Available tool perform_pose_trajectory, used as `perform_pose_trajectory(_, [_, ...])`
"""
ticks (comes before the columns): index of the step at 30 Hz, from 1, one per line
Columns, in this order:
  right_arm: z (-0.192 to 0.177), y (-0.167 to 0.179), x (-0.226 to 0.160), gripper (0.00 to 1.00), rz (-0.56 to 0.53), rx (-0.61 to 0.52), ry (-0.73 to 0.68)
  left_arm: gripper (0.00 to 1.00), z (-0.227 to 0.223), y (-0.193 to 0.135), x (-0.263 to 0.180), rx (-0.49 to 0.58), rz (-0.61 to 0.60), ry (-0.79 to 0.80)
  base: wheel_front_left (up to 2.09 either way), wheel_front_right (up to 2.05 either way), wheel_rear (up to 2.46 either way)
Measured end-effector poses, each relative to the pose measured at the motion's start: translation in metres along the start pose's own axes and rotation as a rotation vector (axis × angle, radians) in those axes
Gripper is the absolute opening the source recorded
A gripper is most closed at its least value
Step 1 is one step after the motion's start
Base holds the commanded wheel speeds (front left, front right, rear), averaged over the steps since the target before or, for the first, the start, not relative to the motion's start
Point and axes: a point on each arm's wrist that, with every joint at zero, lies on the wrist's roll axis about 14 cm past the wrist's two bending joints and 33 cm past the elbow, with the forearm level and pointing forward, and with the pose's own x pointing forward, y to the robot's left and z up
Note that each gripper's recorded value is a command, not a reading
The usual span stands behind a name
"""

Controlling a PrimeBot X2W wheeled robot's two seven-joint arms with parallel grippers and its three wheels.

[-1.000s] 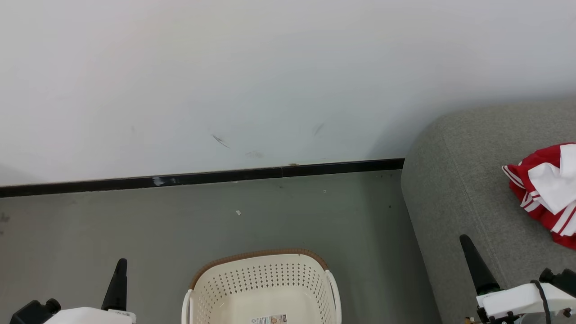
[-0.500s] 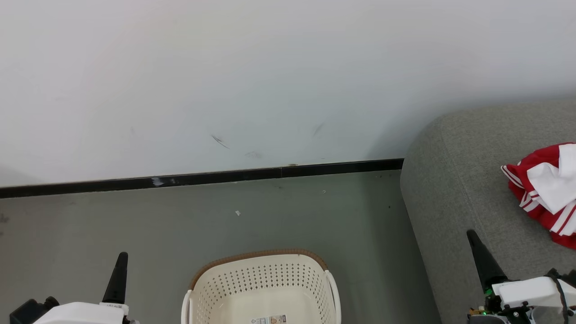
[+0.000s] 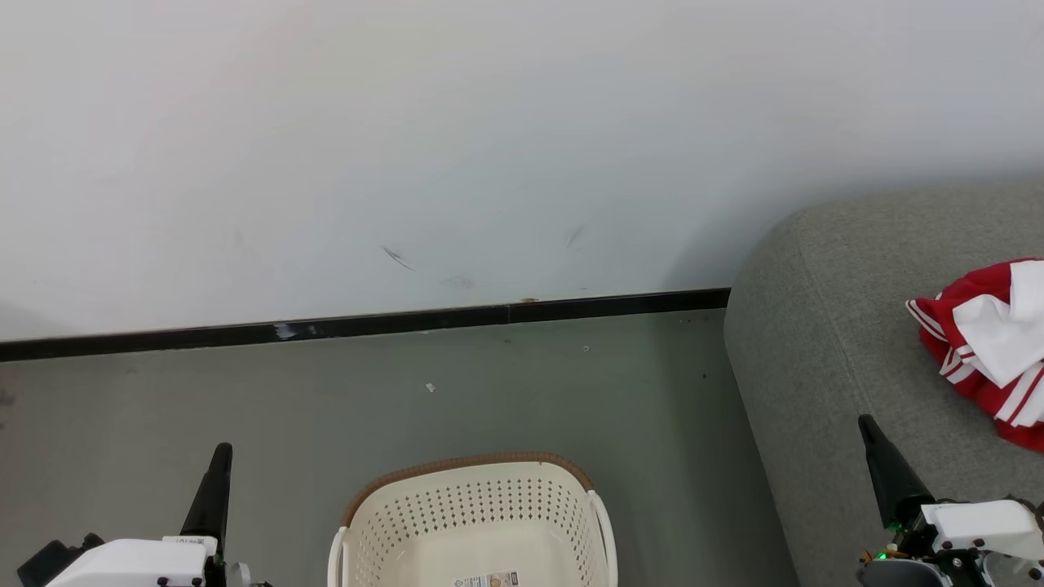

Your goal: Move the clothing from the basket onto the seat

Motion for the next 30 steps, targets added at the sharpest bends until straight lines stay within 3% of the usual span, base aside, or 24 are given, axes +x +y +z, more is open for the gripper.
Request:
perform_pose_trajectory(8, [0.0031, 0.0069, 0.0071, 0.0, 0.015, 0.124, -0.001, 0.0, -0.0007, -0.0048, 0.0012, -0.102, -0.022, 0.012, 0.0, 0.0, 0.0])
perform_pose_trajectory(30, [0.004, 0.0045, 0.0071, 0.0, 0.008, 0.123, -0.003, 0.0, -0.0011, -0.005, 0.0013, -0.104, -0.023, 0.013, 0.0, 0.0, 0.0])
